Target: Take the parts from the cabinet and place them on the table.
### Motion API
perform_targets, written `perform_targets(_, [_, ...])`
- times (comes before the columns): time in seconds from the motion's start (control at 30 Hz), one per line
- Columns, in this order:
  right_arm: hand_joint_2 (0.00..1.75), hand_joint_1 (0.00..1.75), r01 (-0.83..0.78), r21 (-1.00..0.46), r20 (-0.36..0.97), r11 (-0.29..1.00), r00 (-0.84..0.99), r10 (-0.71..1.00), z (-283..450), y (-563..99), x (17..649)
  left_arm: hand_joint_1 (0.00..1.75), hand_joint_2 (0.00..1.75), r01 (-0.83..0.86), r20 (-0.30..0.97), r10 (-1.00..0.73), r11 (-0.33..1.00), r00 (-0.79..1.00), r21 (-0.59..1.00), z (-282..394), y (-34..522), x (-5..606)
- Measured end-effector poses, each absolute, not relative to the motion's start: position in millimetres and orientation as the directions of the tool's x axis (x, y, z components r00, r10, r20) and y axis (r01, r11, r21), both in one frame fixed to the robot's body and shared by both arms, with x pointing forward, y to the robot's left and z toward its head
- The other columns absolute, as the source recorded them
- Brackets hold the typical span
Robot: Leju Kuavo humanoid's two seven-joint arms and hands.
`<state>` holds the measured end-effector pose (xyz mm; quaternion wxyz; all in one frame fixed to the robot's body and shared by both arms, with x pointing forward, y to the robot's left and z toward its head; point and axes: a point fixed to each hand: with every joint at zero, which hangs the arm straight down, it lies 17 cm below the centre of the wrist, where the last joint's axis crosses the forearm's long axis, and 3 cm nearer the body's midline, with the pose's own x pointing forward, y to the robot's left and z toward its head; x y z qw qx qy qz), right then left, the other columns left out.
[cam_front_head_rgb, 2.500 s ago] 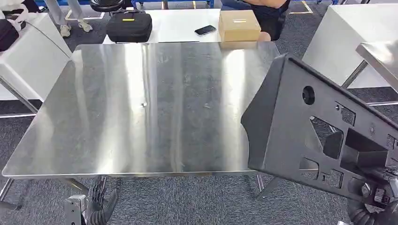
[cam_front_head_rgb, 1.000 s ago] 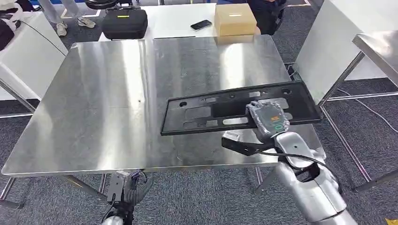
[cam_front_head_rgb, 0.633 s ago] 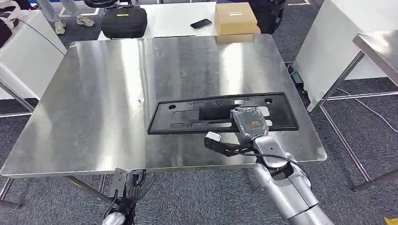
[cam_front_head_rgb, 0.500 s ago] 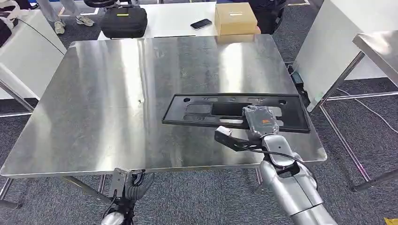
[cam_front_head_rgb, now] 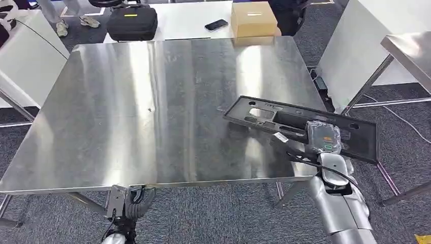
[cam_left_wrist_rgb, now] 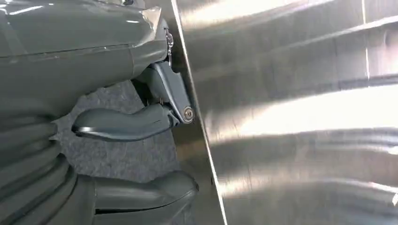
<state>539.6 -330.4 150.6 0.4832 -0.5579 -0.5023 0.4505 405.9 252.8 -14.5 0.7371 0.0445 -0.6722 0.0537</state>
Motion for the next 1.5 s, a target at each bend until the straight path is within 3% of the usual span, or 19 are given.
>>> perform_targets(0.33, [1.75, 1.69, 0.118, -0.992, -0.028, -0.037, 0.072, 0.997, 147, -329, 538, 0.0, 1.75, -0.492, 0.988, -0.096, 0.859, 0.122, 0.144, -4, 397, 386])
perform_targets(0.77, [1.75, 1.69, 0.12, -0.992, -0.019, -0.026, 0.063, 0.998, 147, -323, 538, 0.0, 1.75, -0.607, 0.99, -0.12, 0.783, 0.074, 0.14, 23, 443, 386])
perform_targets(1.07, [1.75, 1.69, 0.145, -0.989, -0.026, -0.027, 0.008, 1.0, 168, -296, 554, 0.0, 1.75, -0.899, 0.961, -0.271, 0.404, 0.056, 0.166, 88, 549, 355])
perform_targets(1.5, [1.75, 1.69, 0.156, -0.987, -0.031, -0.025, -0.038, 0.999, 182, -268, 569, 0.0, 1.75, -0.966, 0.95, -0.288, 0.188, 0.12, 0.179, 93, 592, 309])
